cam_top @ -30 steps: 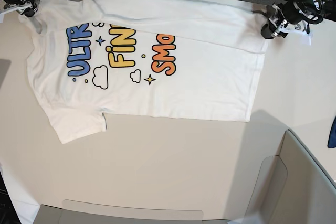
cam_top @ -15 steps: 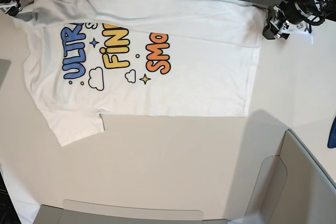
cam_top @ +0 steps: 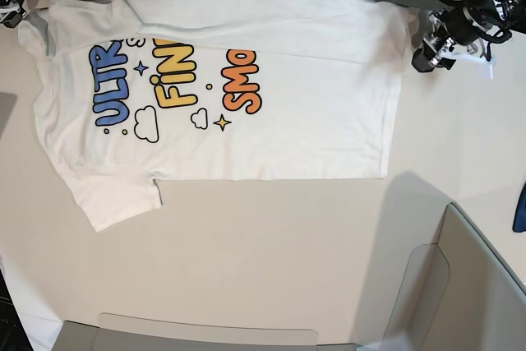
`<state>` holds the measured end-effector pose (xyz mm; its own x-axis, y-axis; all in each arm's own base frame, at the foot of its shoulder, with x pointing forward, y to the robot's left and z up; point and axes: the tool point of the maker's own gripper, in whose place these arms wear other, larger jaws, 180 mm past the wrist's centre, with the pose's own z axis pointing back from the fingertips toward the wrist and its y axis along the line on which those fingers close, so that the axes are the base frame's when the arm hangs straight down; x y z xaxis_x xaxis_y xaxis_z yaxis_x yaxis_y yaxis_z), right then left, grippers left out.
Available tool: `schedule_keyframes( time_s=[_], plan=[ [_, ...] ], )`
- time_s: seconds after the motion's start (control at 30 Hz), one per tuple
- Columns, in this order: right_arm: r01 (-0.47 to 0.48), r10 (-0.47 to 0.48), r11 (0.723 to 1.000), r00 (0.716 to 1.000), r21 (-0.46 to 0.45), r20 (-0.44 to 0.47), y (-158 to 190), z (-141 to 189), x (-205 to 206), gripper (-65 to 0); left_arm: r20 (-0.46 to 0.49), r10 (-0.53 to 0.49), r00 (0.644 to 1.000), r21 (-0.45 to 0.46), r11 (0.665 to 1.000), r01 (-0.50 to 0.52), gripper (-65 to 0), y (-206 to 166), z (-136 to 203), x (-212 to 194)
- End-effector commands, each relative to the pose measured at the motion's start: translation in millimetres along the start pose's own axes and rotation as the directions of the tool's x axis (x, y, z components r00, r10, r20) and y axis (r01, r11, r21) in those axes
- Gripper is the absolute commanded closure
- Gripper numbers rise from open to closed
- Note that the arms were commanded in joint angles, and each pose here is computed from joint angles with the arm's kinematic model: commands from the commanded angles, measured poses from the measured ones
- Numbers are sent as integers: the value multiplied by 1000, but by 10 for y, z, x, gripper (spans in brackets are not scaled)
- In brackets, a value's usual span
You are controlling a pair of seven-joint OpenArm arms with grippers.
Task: Layout the t-shirt on the table in an organized manner, then fold the t-shirt properly
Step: 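Drag the shirt with both grippers toward the arms' bases, then release the shirt and move both grippers back over the shirt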
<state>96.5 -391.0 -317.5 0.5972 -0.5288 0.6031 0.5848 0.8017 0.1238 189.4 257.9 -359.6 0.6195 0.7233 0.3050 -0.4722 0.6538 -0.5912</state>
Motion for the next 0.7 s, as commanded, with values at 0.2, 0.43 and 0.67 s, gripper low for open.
schedule_keyframes(
  time_s=[0.2, 0.43, 0.67],
  plan=[
    [-9, 14, 998, 995, -57, 94, -142, 216, 242, -246, 51, -72, 996, -40, 996, 74, -265, -232, 110, 135],
    [24, 2, 993, 975, -112, 224, -267, 441, 560, -246, 53, -81, 995, -73, 994, 85, -264, -366, 78, 202],
    [82, -43, 991, 945, -108, 326, -308, 524, 805, -244, 25, -88, 996, -98, 991, 90, -264, -465, 58, 208]
  ],
)
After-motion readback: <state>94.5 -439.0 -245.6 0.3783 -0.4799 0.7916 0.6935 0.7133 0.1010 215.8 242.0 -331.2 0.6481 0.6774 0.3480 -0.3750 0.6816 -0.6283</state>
